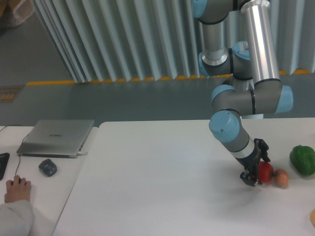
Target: Place the red peppers in a basket
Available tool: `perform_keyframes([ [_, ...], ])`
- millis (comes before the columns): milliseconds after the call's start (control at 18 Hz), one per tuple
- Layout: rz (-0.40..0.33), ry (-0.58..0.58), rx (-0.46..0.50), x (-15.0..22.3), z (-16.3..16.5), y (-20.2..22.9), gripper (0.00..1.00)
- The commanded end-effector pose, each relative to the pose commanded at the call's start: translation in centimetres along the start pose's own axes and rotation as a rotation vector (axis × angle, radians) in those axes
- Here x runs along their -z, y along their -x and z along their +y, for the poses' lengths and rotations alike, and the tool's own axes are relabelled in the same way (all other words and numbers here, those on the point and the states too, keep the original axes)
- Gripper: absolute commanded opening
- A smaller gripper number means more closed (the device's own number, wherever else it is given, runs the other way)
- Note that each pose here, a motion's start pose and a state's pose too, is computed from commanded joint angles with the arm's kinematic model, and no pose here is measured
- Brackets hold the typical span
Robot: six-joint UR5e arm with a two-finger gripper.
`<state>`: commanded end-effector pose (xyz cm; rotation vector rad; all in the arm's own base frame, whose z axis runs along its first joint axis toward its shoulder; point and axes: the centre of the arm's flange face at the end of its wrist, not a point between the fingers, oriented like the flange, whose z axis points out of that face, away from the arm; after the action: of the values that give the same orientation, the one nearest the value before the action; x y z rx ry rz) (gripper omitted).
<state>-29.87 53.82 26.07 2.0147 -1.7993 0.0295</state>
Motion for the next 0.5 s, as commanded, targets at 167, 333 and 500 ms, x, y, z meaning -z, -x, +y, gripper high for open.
perform_keyframes([
  [167,-0.003,0.001,0.013,0.1,0.5,-0.3,0.35],
  [333,-0.019,-0.003,0.042,0.9,1.1,-0.8,0.33],
  [500,-0.09,-0.042,0.119,3.8,2.0,-2.2,0.33],
])
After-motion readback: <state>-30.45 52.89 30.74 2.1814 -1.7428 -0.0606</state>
